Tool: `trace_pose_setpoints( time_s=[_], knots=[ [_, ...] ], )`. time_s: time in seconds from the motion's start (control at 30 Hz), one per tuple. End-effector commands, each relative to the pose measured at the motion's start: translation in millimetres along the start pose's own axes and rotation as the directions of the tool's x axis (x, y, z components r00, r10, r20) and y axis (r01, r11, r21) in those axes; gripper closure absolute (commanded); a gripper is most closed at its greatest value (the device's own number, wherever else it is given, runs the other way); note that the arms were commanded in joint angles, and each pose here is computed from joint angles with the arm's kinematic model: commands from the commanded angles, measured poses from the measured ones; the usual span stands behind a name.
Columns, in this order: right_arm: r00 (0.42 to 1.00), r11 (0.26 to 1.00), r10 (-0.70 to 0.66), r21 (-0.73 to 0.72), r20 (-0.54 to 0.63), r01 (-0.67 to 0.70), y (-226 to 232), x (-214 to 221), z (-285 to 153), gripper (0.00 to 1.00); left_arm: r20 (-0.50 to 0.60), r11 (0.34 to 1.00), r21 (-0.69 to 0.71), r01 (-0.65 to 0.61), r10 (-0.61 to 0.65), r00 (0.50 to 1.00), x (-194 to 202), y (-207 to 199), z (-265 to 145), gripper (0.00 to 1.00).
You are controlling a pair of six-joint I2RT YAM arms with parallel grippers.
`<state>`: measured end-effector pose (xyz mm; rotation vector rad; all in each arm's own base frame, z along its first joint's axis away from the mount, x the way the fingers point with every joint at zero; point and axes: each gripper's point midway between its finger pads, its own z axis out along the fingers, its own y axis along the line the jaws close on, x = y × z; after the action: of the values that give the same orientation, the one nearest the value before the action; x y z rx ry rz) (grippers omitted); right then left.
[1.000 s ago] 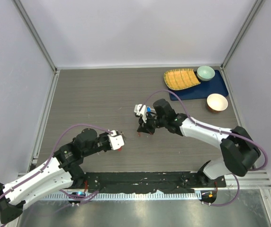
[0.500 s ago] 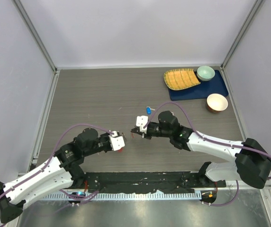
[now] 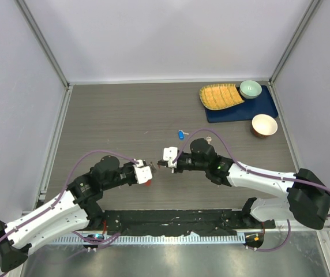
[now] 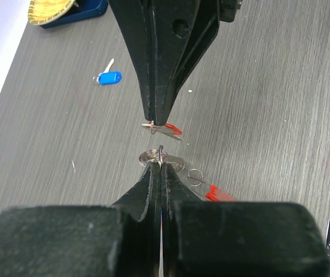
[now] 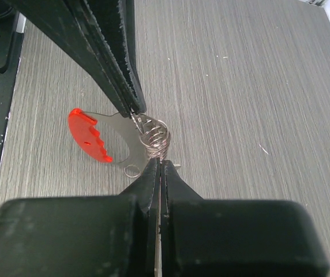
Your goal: Put the keys on the keyring
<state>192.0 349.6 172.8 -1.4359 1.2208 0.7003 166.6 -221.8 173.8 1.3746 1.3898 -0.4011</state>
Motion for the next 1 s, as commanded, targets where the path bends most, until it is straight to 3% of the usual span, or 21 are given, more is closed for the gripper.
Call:
trace_pose_setpoints(
  time_s=[0.0,0.97],
  knots=[
    [0.998,0.999,-0.051,0.003,0.048,0.051,-4,-21,0,0.99,0.099,0.999,-0.048,-0.011,0.016,0.995,-30,15,-1,1.0],
    [0.993,0.997,-0.069,-0.027,0.1,0.072,2,-36,0,0.99,0.1,1.0,-0.025,-0.004,0.006,0.995,-32,12,2,1.0]
  ],
)
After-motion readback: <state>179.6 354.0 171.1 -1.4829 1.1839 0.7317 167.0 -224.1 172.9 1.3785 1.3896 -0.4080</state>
